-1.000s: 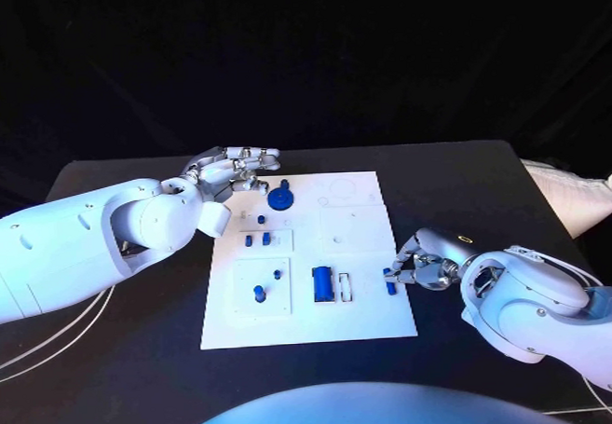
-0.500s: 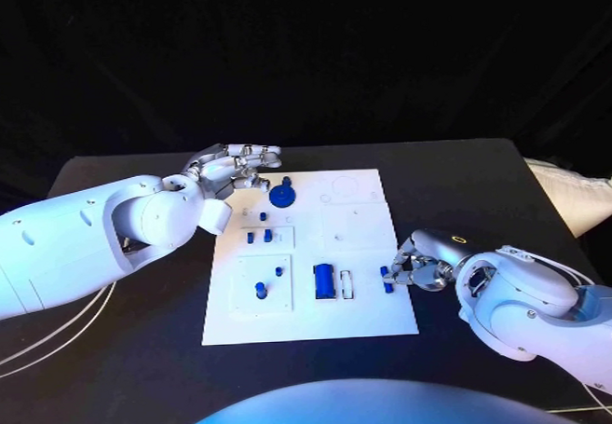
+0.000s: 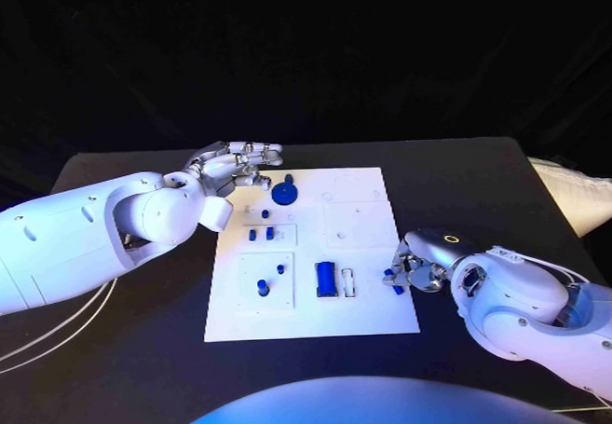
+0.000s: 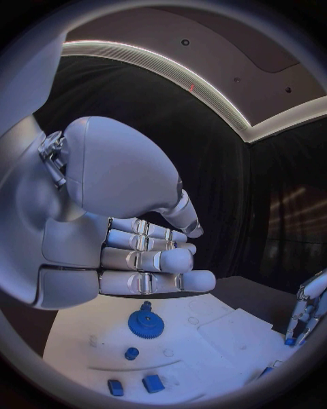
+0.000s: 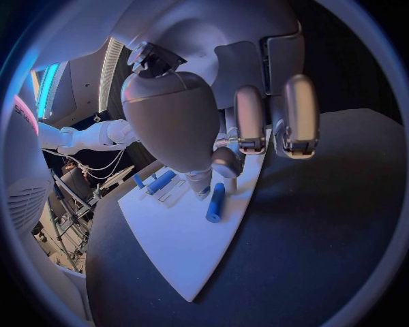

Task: Assemble the parts on the task board

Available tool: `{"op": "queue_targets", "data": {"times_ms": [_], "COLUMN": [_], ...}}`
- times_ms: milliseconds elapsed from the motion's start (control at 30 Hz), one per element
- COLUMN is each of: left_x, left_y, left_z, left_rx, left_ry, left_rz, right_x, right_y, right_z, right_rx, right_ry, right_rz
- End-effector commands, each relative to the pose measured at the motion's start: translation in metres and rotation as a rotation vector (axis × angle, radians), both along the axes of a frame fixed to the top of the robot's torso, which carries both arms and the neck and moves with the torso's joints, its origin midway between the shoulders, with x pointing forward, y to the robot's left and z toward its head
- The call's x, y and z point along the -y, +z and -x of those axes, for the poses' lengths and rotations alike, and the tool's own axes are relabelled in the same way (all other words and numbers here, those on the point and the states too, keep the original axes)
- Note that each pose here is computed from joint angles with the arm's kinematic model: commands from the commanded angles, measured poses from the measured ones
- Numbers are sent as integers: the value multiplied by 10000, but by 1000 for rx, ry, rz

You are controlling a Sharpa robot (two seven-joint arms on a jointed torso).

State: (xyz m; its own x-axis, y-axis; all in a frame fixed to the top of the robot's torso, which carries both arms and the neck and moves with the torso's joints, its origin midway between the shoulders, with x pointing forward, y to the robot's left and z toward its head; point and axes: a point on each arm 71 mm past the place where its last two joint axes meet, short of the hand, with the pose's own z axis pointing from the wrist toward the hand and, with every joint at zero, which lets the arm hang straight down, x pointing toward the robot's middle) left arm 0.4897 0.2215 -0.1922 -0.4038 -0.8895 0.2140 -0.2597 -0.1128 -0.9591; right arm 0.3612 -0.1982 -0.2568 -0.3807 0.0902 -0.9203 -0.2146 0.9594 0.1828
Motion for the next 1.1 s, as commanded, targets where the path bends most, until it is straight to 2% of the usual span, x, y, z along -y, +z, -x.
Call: {"op": "queue_targets", "data": {"times_ms": [33, 333, 633, 733, 900, 1100], "left_x": [21, 26, 29, 32, 34, 39], "left_y": [6, 3, 5, 5, 5, 5], "left_z": [7, 11, 15, 15, 15, 17], "left_rx": [2, -1, 2, 2, 2, 2], "left_ry": [-21, -28, -33, -35, -36, -37], "left_rz": [7, 5, 2, 2, 2, 2], "right_x": [-17, -47, -92, -110, -133, -158], "right_y": [-114, -155, -215, -214, -165, -74], "right_z": [50, 63, 113, 124, 113, 104], "right_rx": [-35, -45, -91, -87, -32, 20], "right_ry": [39, 55, 117, 126, 105, 30], "right_rz": [78, 100, 199, 207, 147, -31]}}
